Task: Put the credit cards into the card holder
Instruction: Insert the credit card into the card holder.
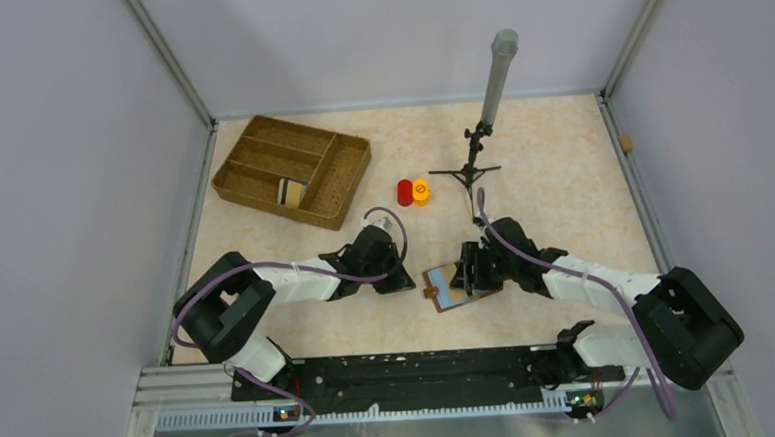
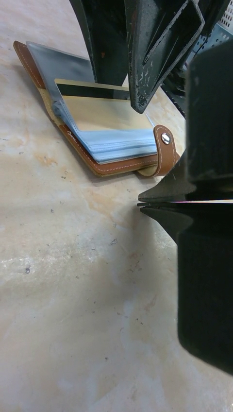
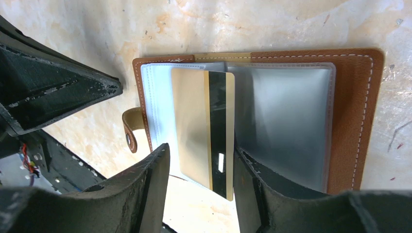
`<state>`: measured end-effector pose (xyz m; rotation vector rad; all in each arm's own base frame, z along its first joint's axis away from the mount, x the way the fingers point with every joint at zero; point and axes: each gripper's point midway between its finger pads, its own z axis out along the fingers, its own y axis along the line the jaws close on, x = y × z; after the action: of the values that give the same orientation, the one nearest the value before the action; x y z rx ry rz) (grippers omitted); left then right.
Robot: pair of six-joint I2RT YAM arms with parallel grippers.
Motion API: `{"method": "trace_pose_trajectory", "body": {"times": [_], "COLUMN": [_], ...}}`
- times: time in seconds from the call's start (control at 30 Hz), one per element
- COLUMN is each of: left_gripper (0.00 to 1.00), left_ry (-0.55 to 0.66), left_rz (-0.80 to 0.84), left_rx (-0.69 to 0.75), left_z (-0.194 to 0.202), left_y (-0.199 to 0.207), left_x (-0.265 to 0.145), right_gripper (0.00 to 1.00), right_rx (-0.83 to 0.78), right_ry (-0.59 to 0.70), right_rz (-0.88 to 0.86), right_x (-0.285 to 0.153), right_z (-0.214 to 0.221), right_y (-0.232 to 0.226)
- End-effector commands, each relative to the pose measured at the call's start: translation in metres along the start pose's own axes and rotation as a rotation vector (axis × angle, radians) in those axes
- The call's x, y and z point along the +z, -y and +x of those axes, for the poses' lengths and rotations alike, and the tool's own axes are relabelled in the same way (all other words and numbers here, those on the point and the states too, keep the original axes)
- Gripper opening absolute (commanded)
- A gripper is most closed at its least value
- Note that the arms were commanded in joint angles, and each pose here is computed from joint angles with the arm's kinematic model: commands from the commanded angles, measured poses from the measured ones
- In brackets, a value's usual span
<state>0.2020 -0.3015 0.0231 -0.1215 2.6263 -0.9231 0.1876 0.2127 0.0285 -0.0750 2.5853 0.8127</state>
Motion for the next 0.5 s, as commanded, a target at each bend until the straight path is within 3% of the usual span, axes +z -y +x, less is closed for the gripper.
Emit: {"method": "trace_pose_trajectory", "body": {"times": [0.0, 0.47], "left_gripper": [0.00, 0.00], "left_ry": [-0.008, -0.035], "left_rz": [-0.004, 0.066], "left_rx": [0.007, 0.000], "left_z": [0.003, 0.010], "left_y": [-0.002, 0.013], "left_x": [0.003, 0.011], "right_gripper": [0.50, 0.53], "right_rx": [-0.083, -0.155], "right_ry": [0.001, -0.032], "right_rz": [0.055, 0.007], "right_x": [-0.005, 0.011], "right_z": [-0.002, 0.013], "right_y": [0.005, -0.028]}}
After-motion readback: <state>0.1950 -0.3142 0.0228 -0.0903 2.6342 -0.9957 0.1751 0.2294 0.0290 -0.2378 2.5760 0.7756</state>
